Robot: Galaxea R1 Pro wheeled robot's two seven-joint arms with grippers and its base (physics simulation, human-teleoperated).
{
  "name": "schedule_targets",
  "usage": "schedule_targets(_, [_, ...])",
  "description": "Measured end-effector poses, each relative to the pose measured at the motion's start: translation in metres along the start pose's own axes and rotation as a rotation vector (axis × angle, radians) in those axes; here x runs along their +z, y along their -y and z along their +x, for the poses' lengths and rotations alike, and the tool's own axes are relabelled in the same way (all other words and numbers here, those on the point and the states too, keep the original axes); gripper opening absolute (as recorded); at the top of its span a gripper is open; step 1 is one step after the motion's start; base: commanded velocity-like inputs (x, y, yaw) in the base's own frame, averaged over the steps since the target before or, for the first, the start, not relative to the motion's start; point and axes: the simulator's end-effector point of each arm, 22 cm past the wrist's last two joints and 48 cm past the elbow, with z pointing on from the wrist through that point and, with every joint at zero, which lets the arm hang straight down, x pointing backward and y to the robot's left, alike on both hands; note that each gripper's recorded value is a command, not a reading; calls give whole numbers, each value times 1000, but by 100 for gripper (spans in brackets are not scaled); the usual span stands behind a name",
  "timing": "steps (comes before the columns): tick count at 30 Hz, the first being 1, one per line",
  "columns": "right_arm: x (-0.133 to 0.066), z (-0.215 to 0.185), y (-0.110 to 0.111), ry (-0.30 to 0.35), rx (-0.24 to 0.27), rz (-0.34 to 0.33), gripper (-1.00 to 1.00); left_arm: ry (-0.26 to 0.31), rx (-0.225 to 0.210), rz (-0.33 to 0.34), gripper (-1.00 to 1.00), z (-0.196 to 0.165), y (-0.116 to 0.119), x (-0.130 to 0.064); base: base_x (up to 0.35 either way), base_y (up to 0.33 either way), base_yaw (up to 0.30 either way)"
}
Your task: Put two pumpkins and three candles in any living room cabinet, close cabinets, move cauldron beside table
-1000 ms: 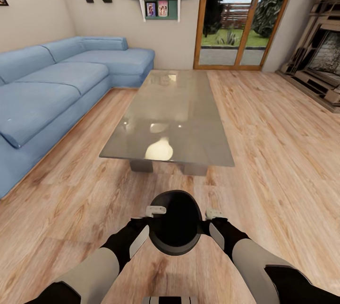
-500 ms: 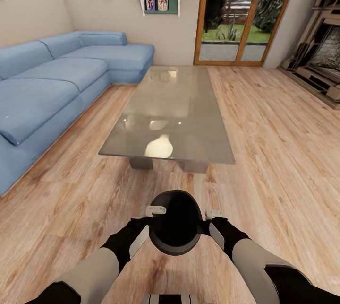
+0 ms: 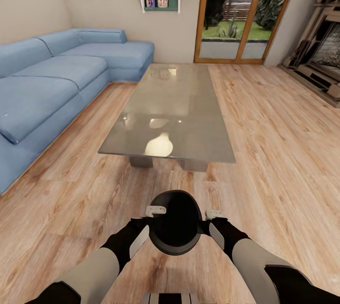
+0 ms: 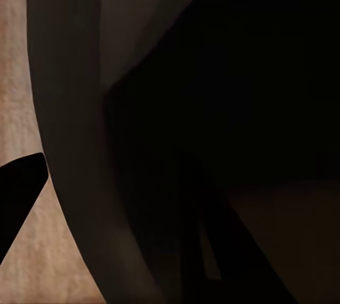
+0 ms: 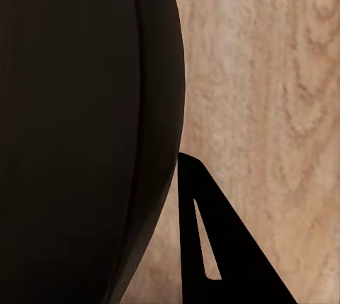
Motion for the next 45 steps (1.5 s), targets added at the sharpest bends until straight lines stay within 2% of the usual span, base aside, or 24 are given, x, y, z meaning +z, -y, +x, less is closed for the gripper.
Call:
schedule_targets(31, [13,15,3,-33,5,2,-100,-32,-5,1,-100,16,-2,12,0,0,0])
schedule_targets(45, [14,17,3,-37,6,3,-100,-36,-7,1,-100,18,-2,13,193,0,0])
